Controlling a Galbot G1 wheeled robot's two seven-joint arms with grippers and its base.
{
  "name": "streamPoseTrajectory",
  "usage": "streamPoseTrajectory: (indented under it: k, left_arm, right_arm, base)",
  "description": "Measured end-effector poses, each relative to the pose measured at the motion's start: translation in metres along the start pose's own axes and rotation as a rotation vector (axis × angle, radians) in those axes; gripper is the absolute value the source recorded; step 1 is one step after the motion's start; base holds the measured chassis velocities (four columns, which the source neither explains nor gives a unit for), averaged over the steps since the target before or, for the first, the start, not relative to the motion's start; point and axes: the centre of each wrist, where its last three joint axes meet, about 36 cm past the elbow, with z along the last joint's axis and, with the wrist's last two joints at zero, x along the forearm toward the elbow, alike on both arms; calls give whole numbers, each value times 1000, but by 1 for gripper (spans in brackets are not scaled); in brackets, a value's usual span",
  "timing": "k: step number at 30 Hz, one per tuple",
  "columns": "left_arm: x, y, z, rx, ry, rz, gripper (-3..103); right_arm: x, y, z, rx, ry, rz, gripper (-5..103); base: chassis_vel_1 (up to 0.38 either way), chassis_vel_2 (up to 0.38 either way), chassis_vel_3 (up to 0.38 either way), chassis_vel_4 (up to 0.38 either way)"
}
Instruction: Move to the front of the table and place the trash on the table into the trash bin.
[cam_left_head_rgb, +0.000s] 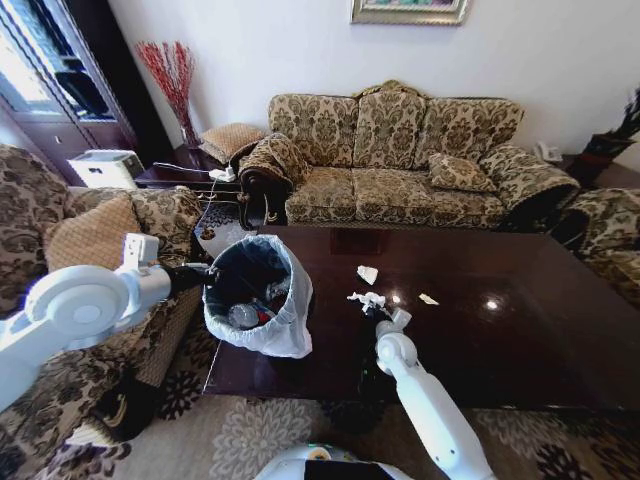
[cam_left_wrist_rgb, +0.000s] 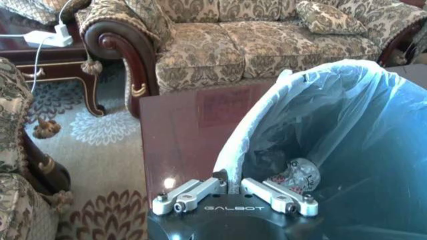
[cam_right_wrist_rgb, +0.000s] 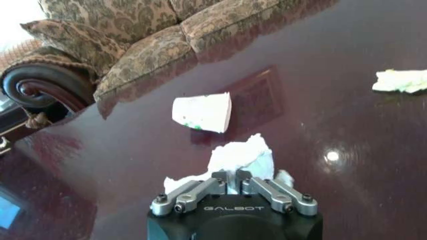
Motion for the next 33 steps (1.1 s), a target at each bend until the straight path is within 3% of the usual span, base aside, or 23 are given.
streamPoseTrajectory:
  k: [4, 10, 11, 13, 16, 17, 20, 21, 22, 24, 26, 27, 30, 31, 33]
  left_arm:
    - [1, -1, -1, -2, -2, 2, 0]
    - [0, 0, -1, 4, 1, -3, 0]
    - [0, 0, -1, 4, 1, -3, 0]
    - [1, 0, -2, 5, 3, -2, 0]
    - [0, 3, -5, 4, 12, -14, 0]
    - [0, 3, -5, 4, 12, -14, 0]
    - [-1, 5, -10, 0, 41, -18, 0]
    - [-1, 5, -10, 0, 41, -18, 0]
    - [-3, 6, -11, -4, 52, -23, 0]
    - [-3, 5, -10, -8, 58, -24, 0]
    - [-4, 3, -10, -12, 68, -21, 0]
    - [-4, 3, -10, -12, 68, -21, 0]
    - [-6, 1, -8, -24, 83, -21, 0]
    - [-6, 1, -8, -24, 83, -21, 0]
    - [-6, 0, -9, -35, 91, -25, 0]
  right_arm:
    - [7, -1, -5, 10, -25, -7, 1]
    - [42, 11, -34, 118, -260, -94, 0]
    - [42, 11, -34, 118, -260, -94, 0]
    - [53, 14, -45, 128, -315, -136, 0]
    - [83, 27, -76, 146, -462, -291, 0]
    - [83, 27, -76, 146, -462, -291, 0]
    - [114, 40, -105, 184, -581, -590, 0]
    - [114, 40, -105, 184, -581, -590, 0]
    - [132, 53, -118, 190, -612, -731, 0]
    - [152, 69, -133, 178, -637, -864, 0]
    - [181, 94, -159, 140, -637, -1062, 0]
    - [181, 94, -159, 140, -637, -1062, 0]
    - [201, 122, -182, 92, -580, -1290, 0]
    - [201, 122, -182, 92, -580, -1290, 0]
    - [208, 139, -187, 73, -518, -1405, 0]
  base:
    - [0, 0, 0, 0]
    - [0, 0, 0, 0]
    - [0, 0, 0, 0]
    - [0, 0, 0, 0]
    - [0, 0, 0, 0]
    - [0, 0, 0, 0]
    - [0, 0, 0, 0]
    - [0, 0, 0, 0]
    - [0, 0, 0, 0]
    - [0, 0, 0, 0]
    - [0, 0, 0, 0]
    - [0, 0, 0, 0]
    - [0, 0, 0, 0]
    - [0, 0, 0, 0]
    - [0, 0, 0, 0]
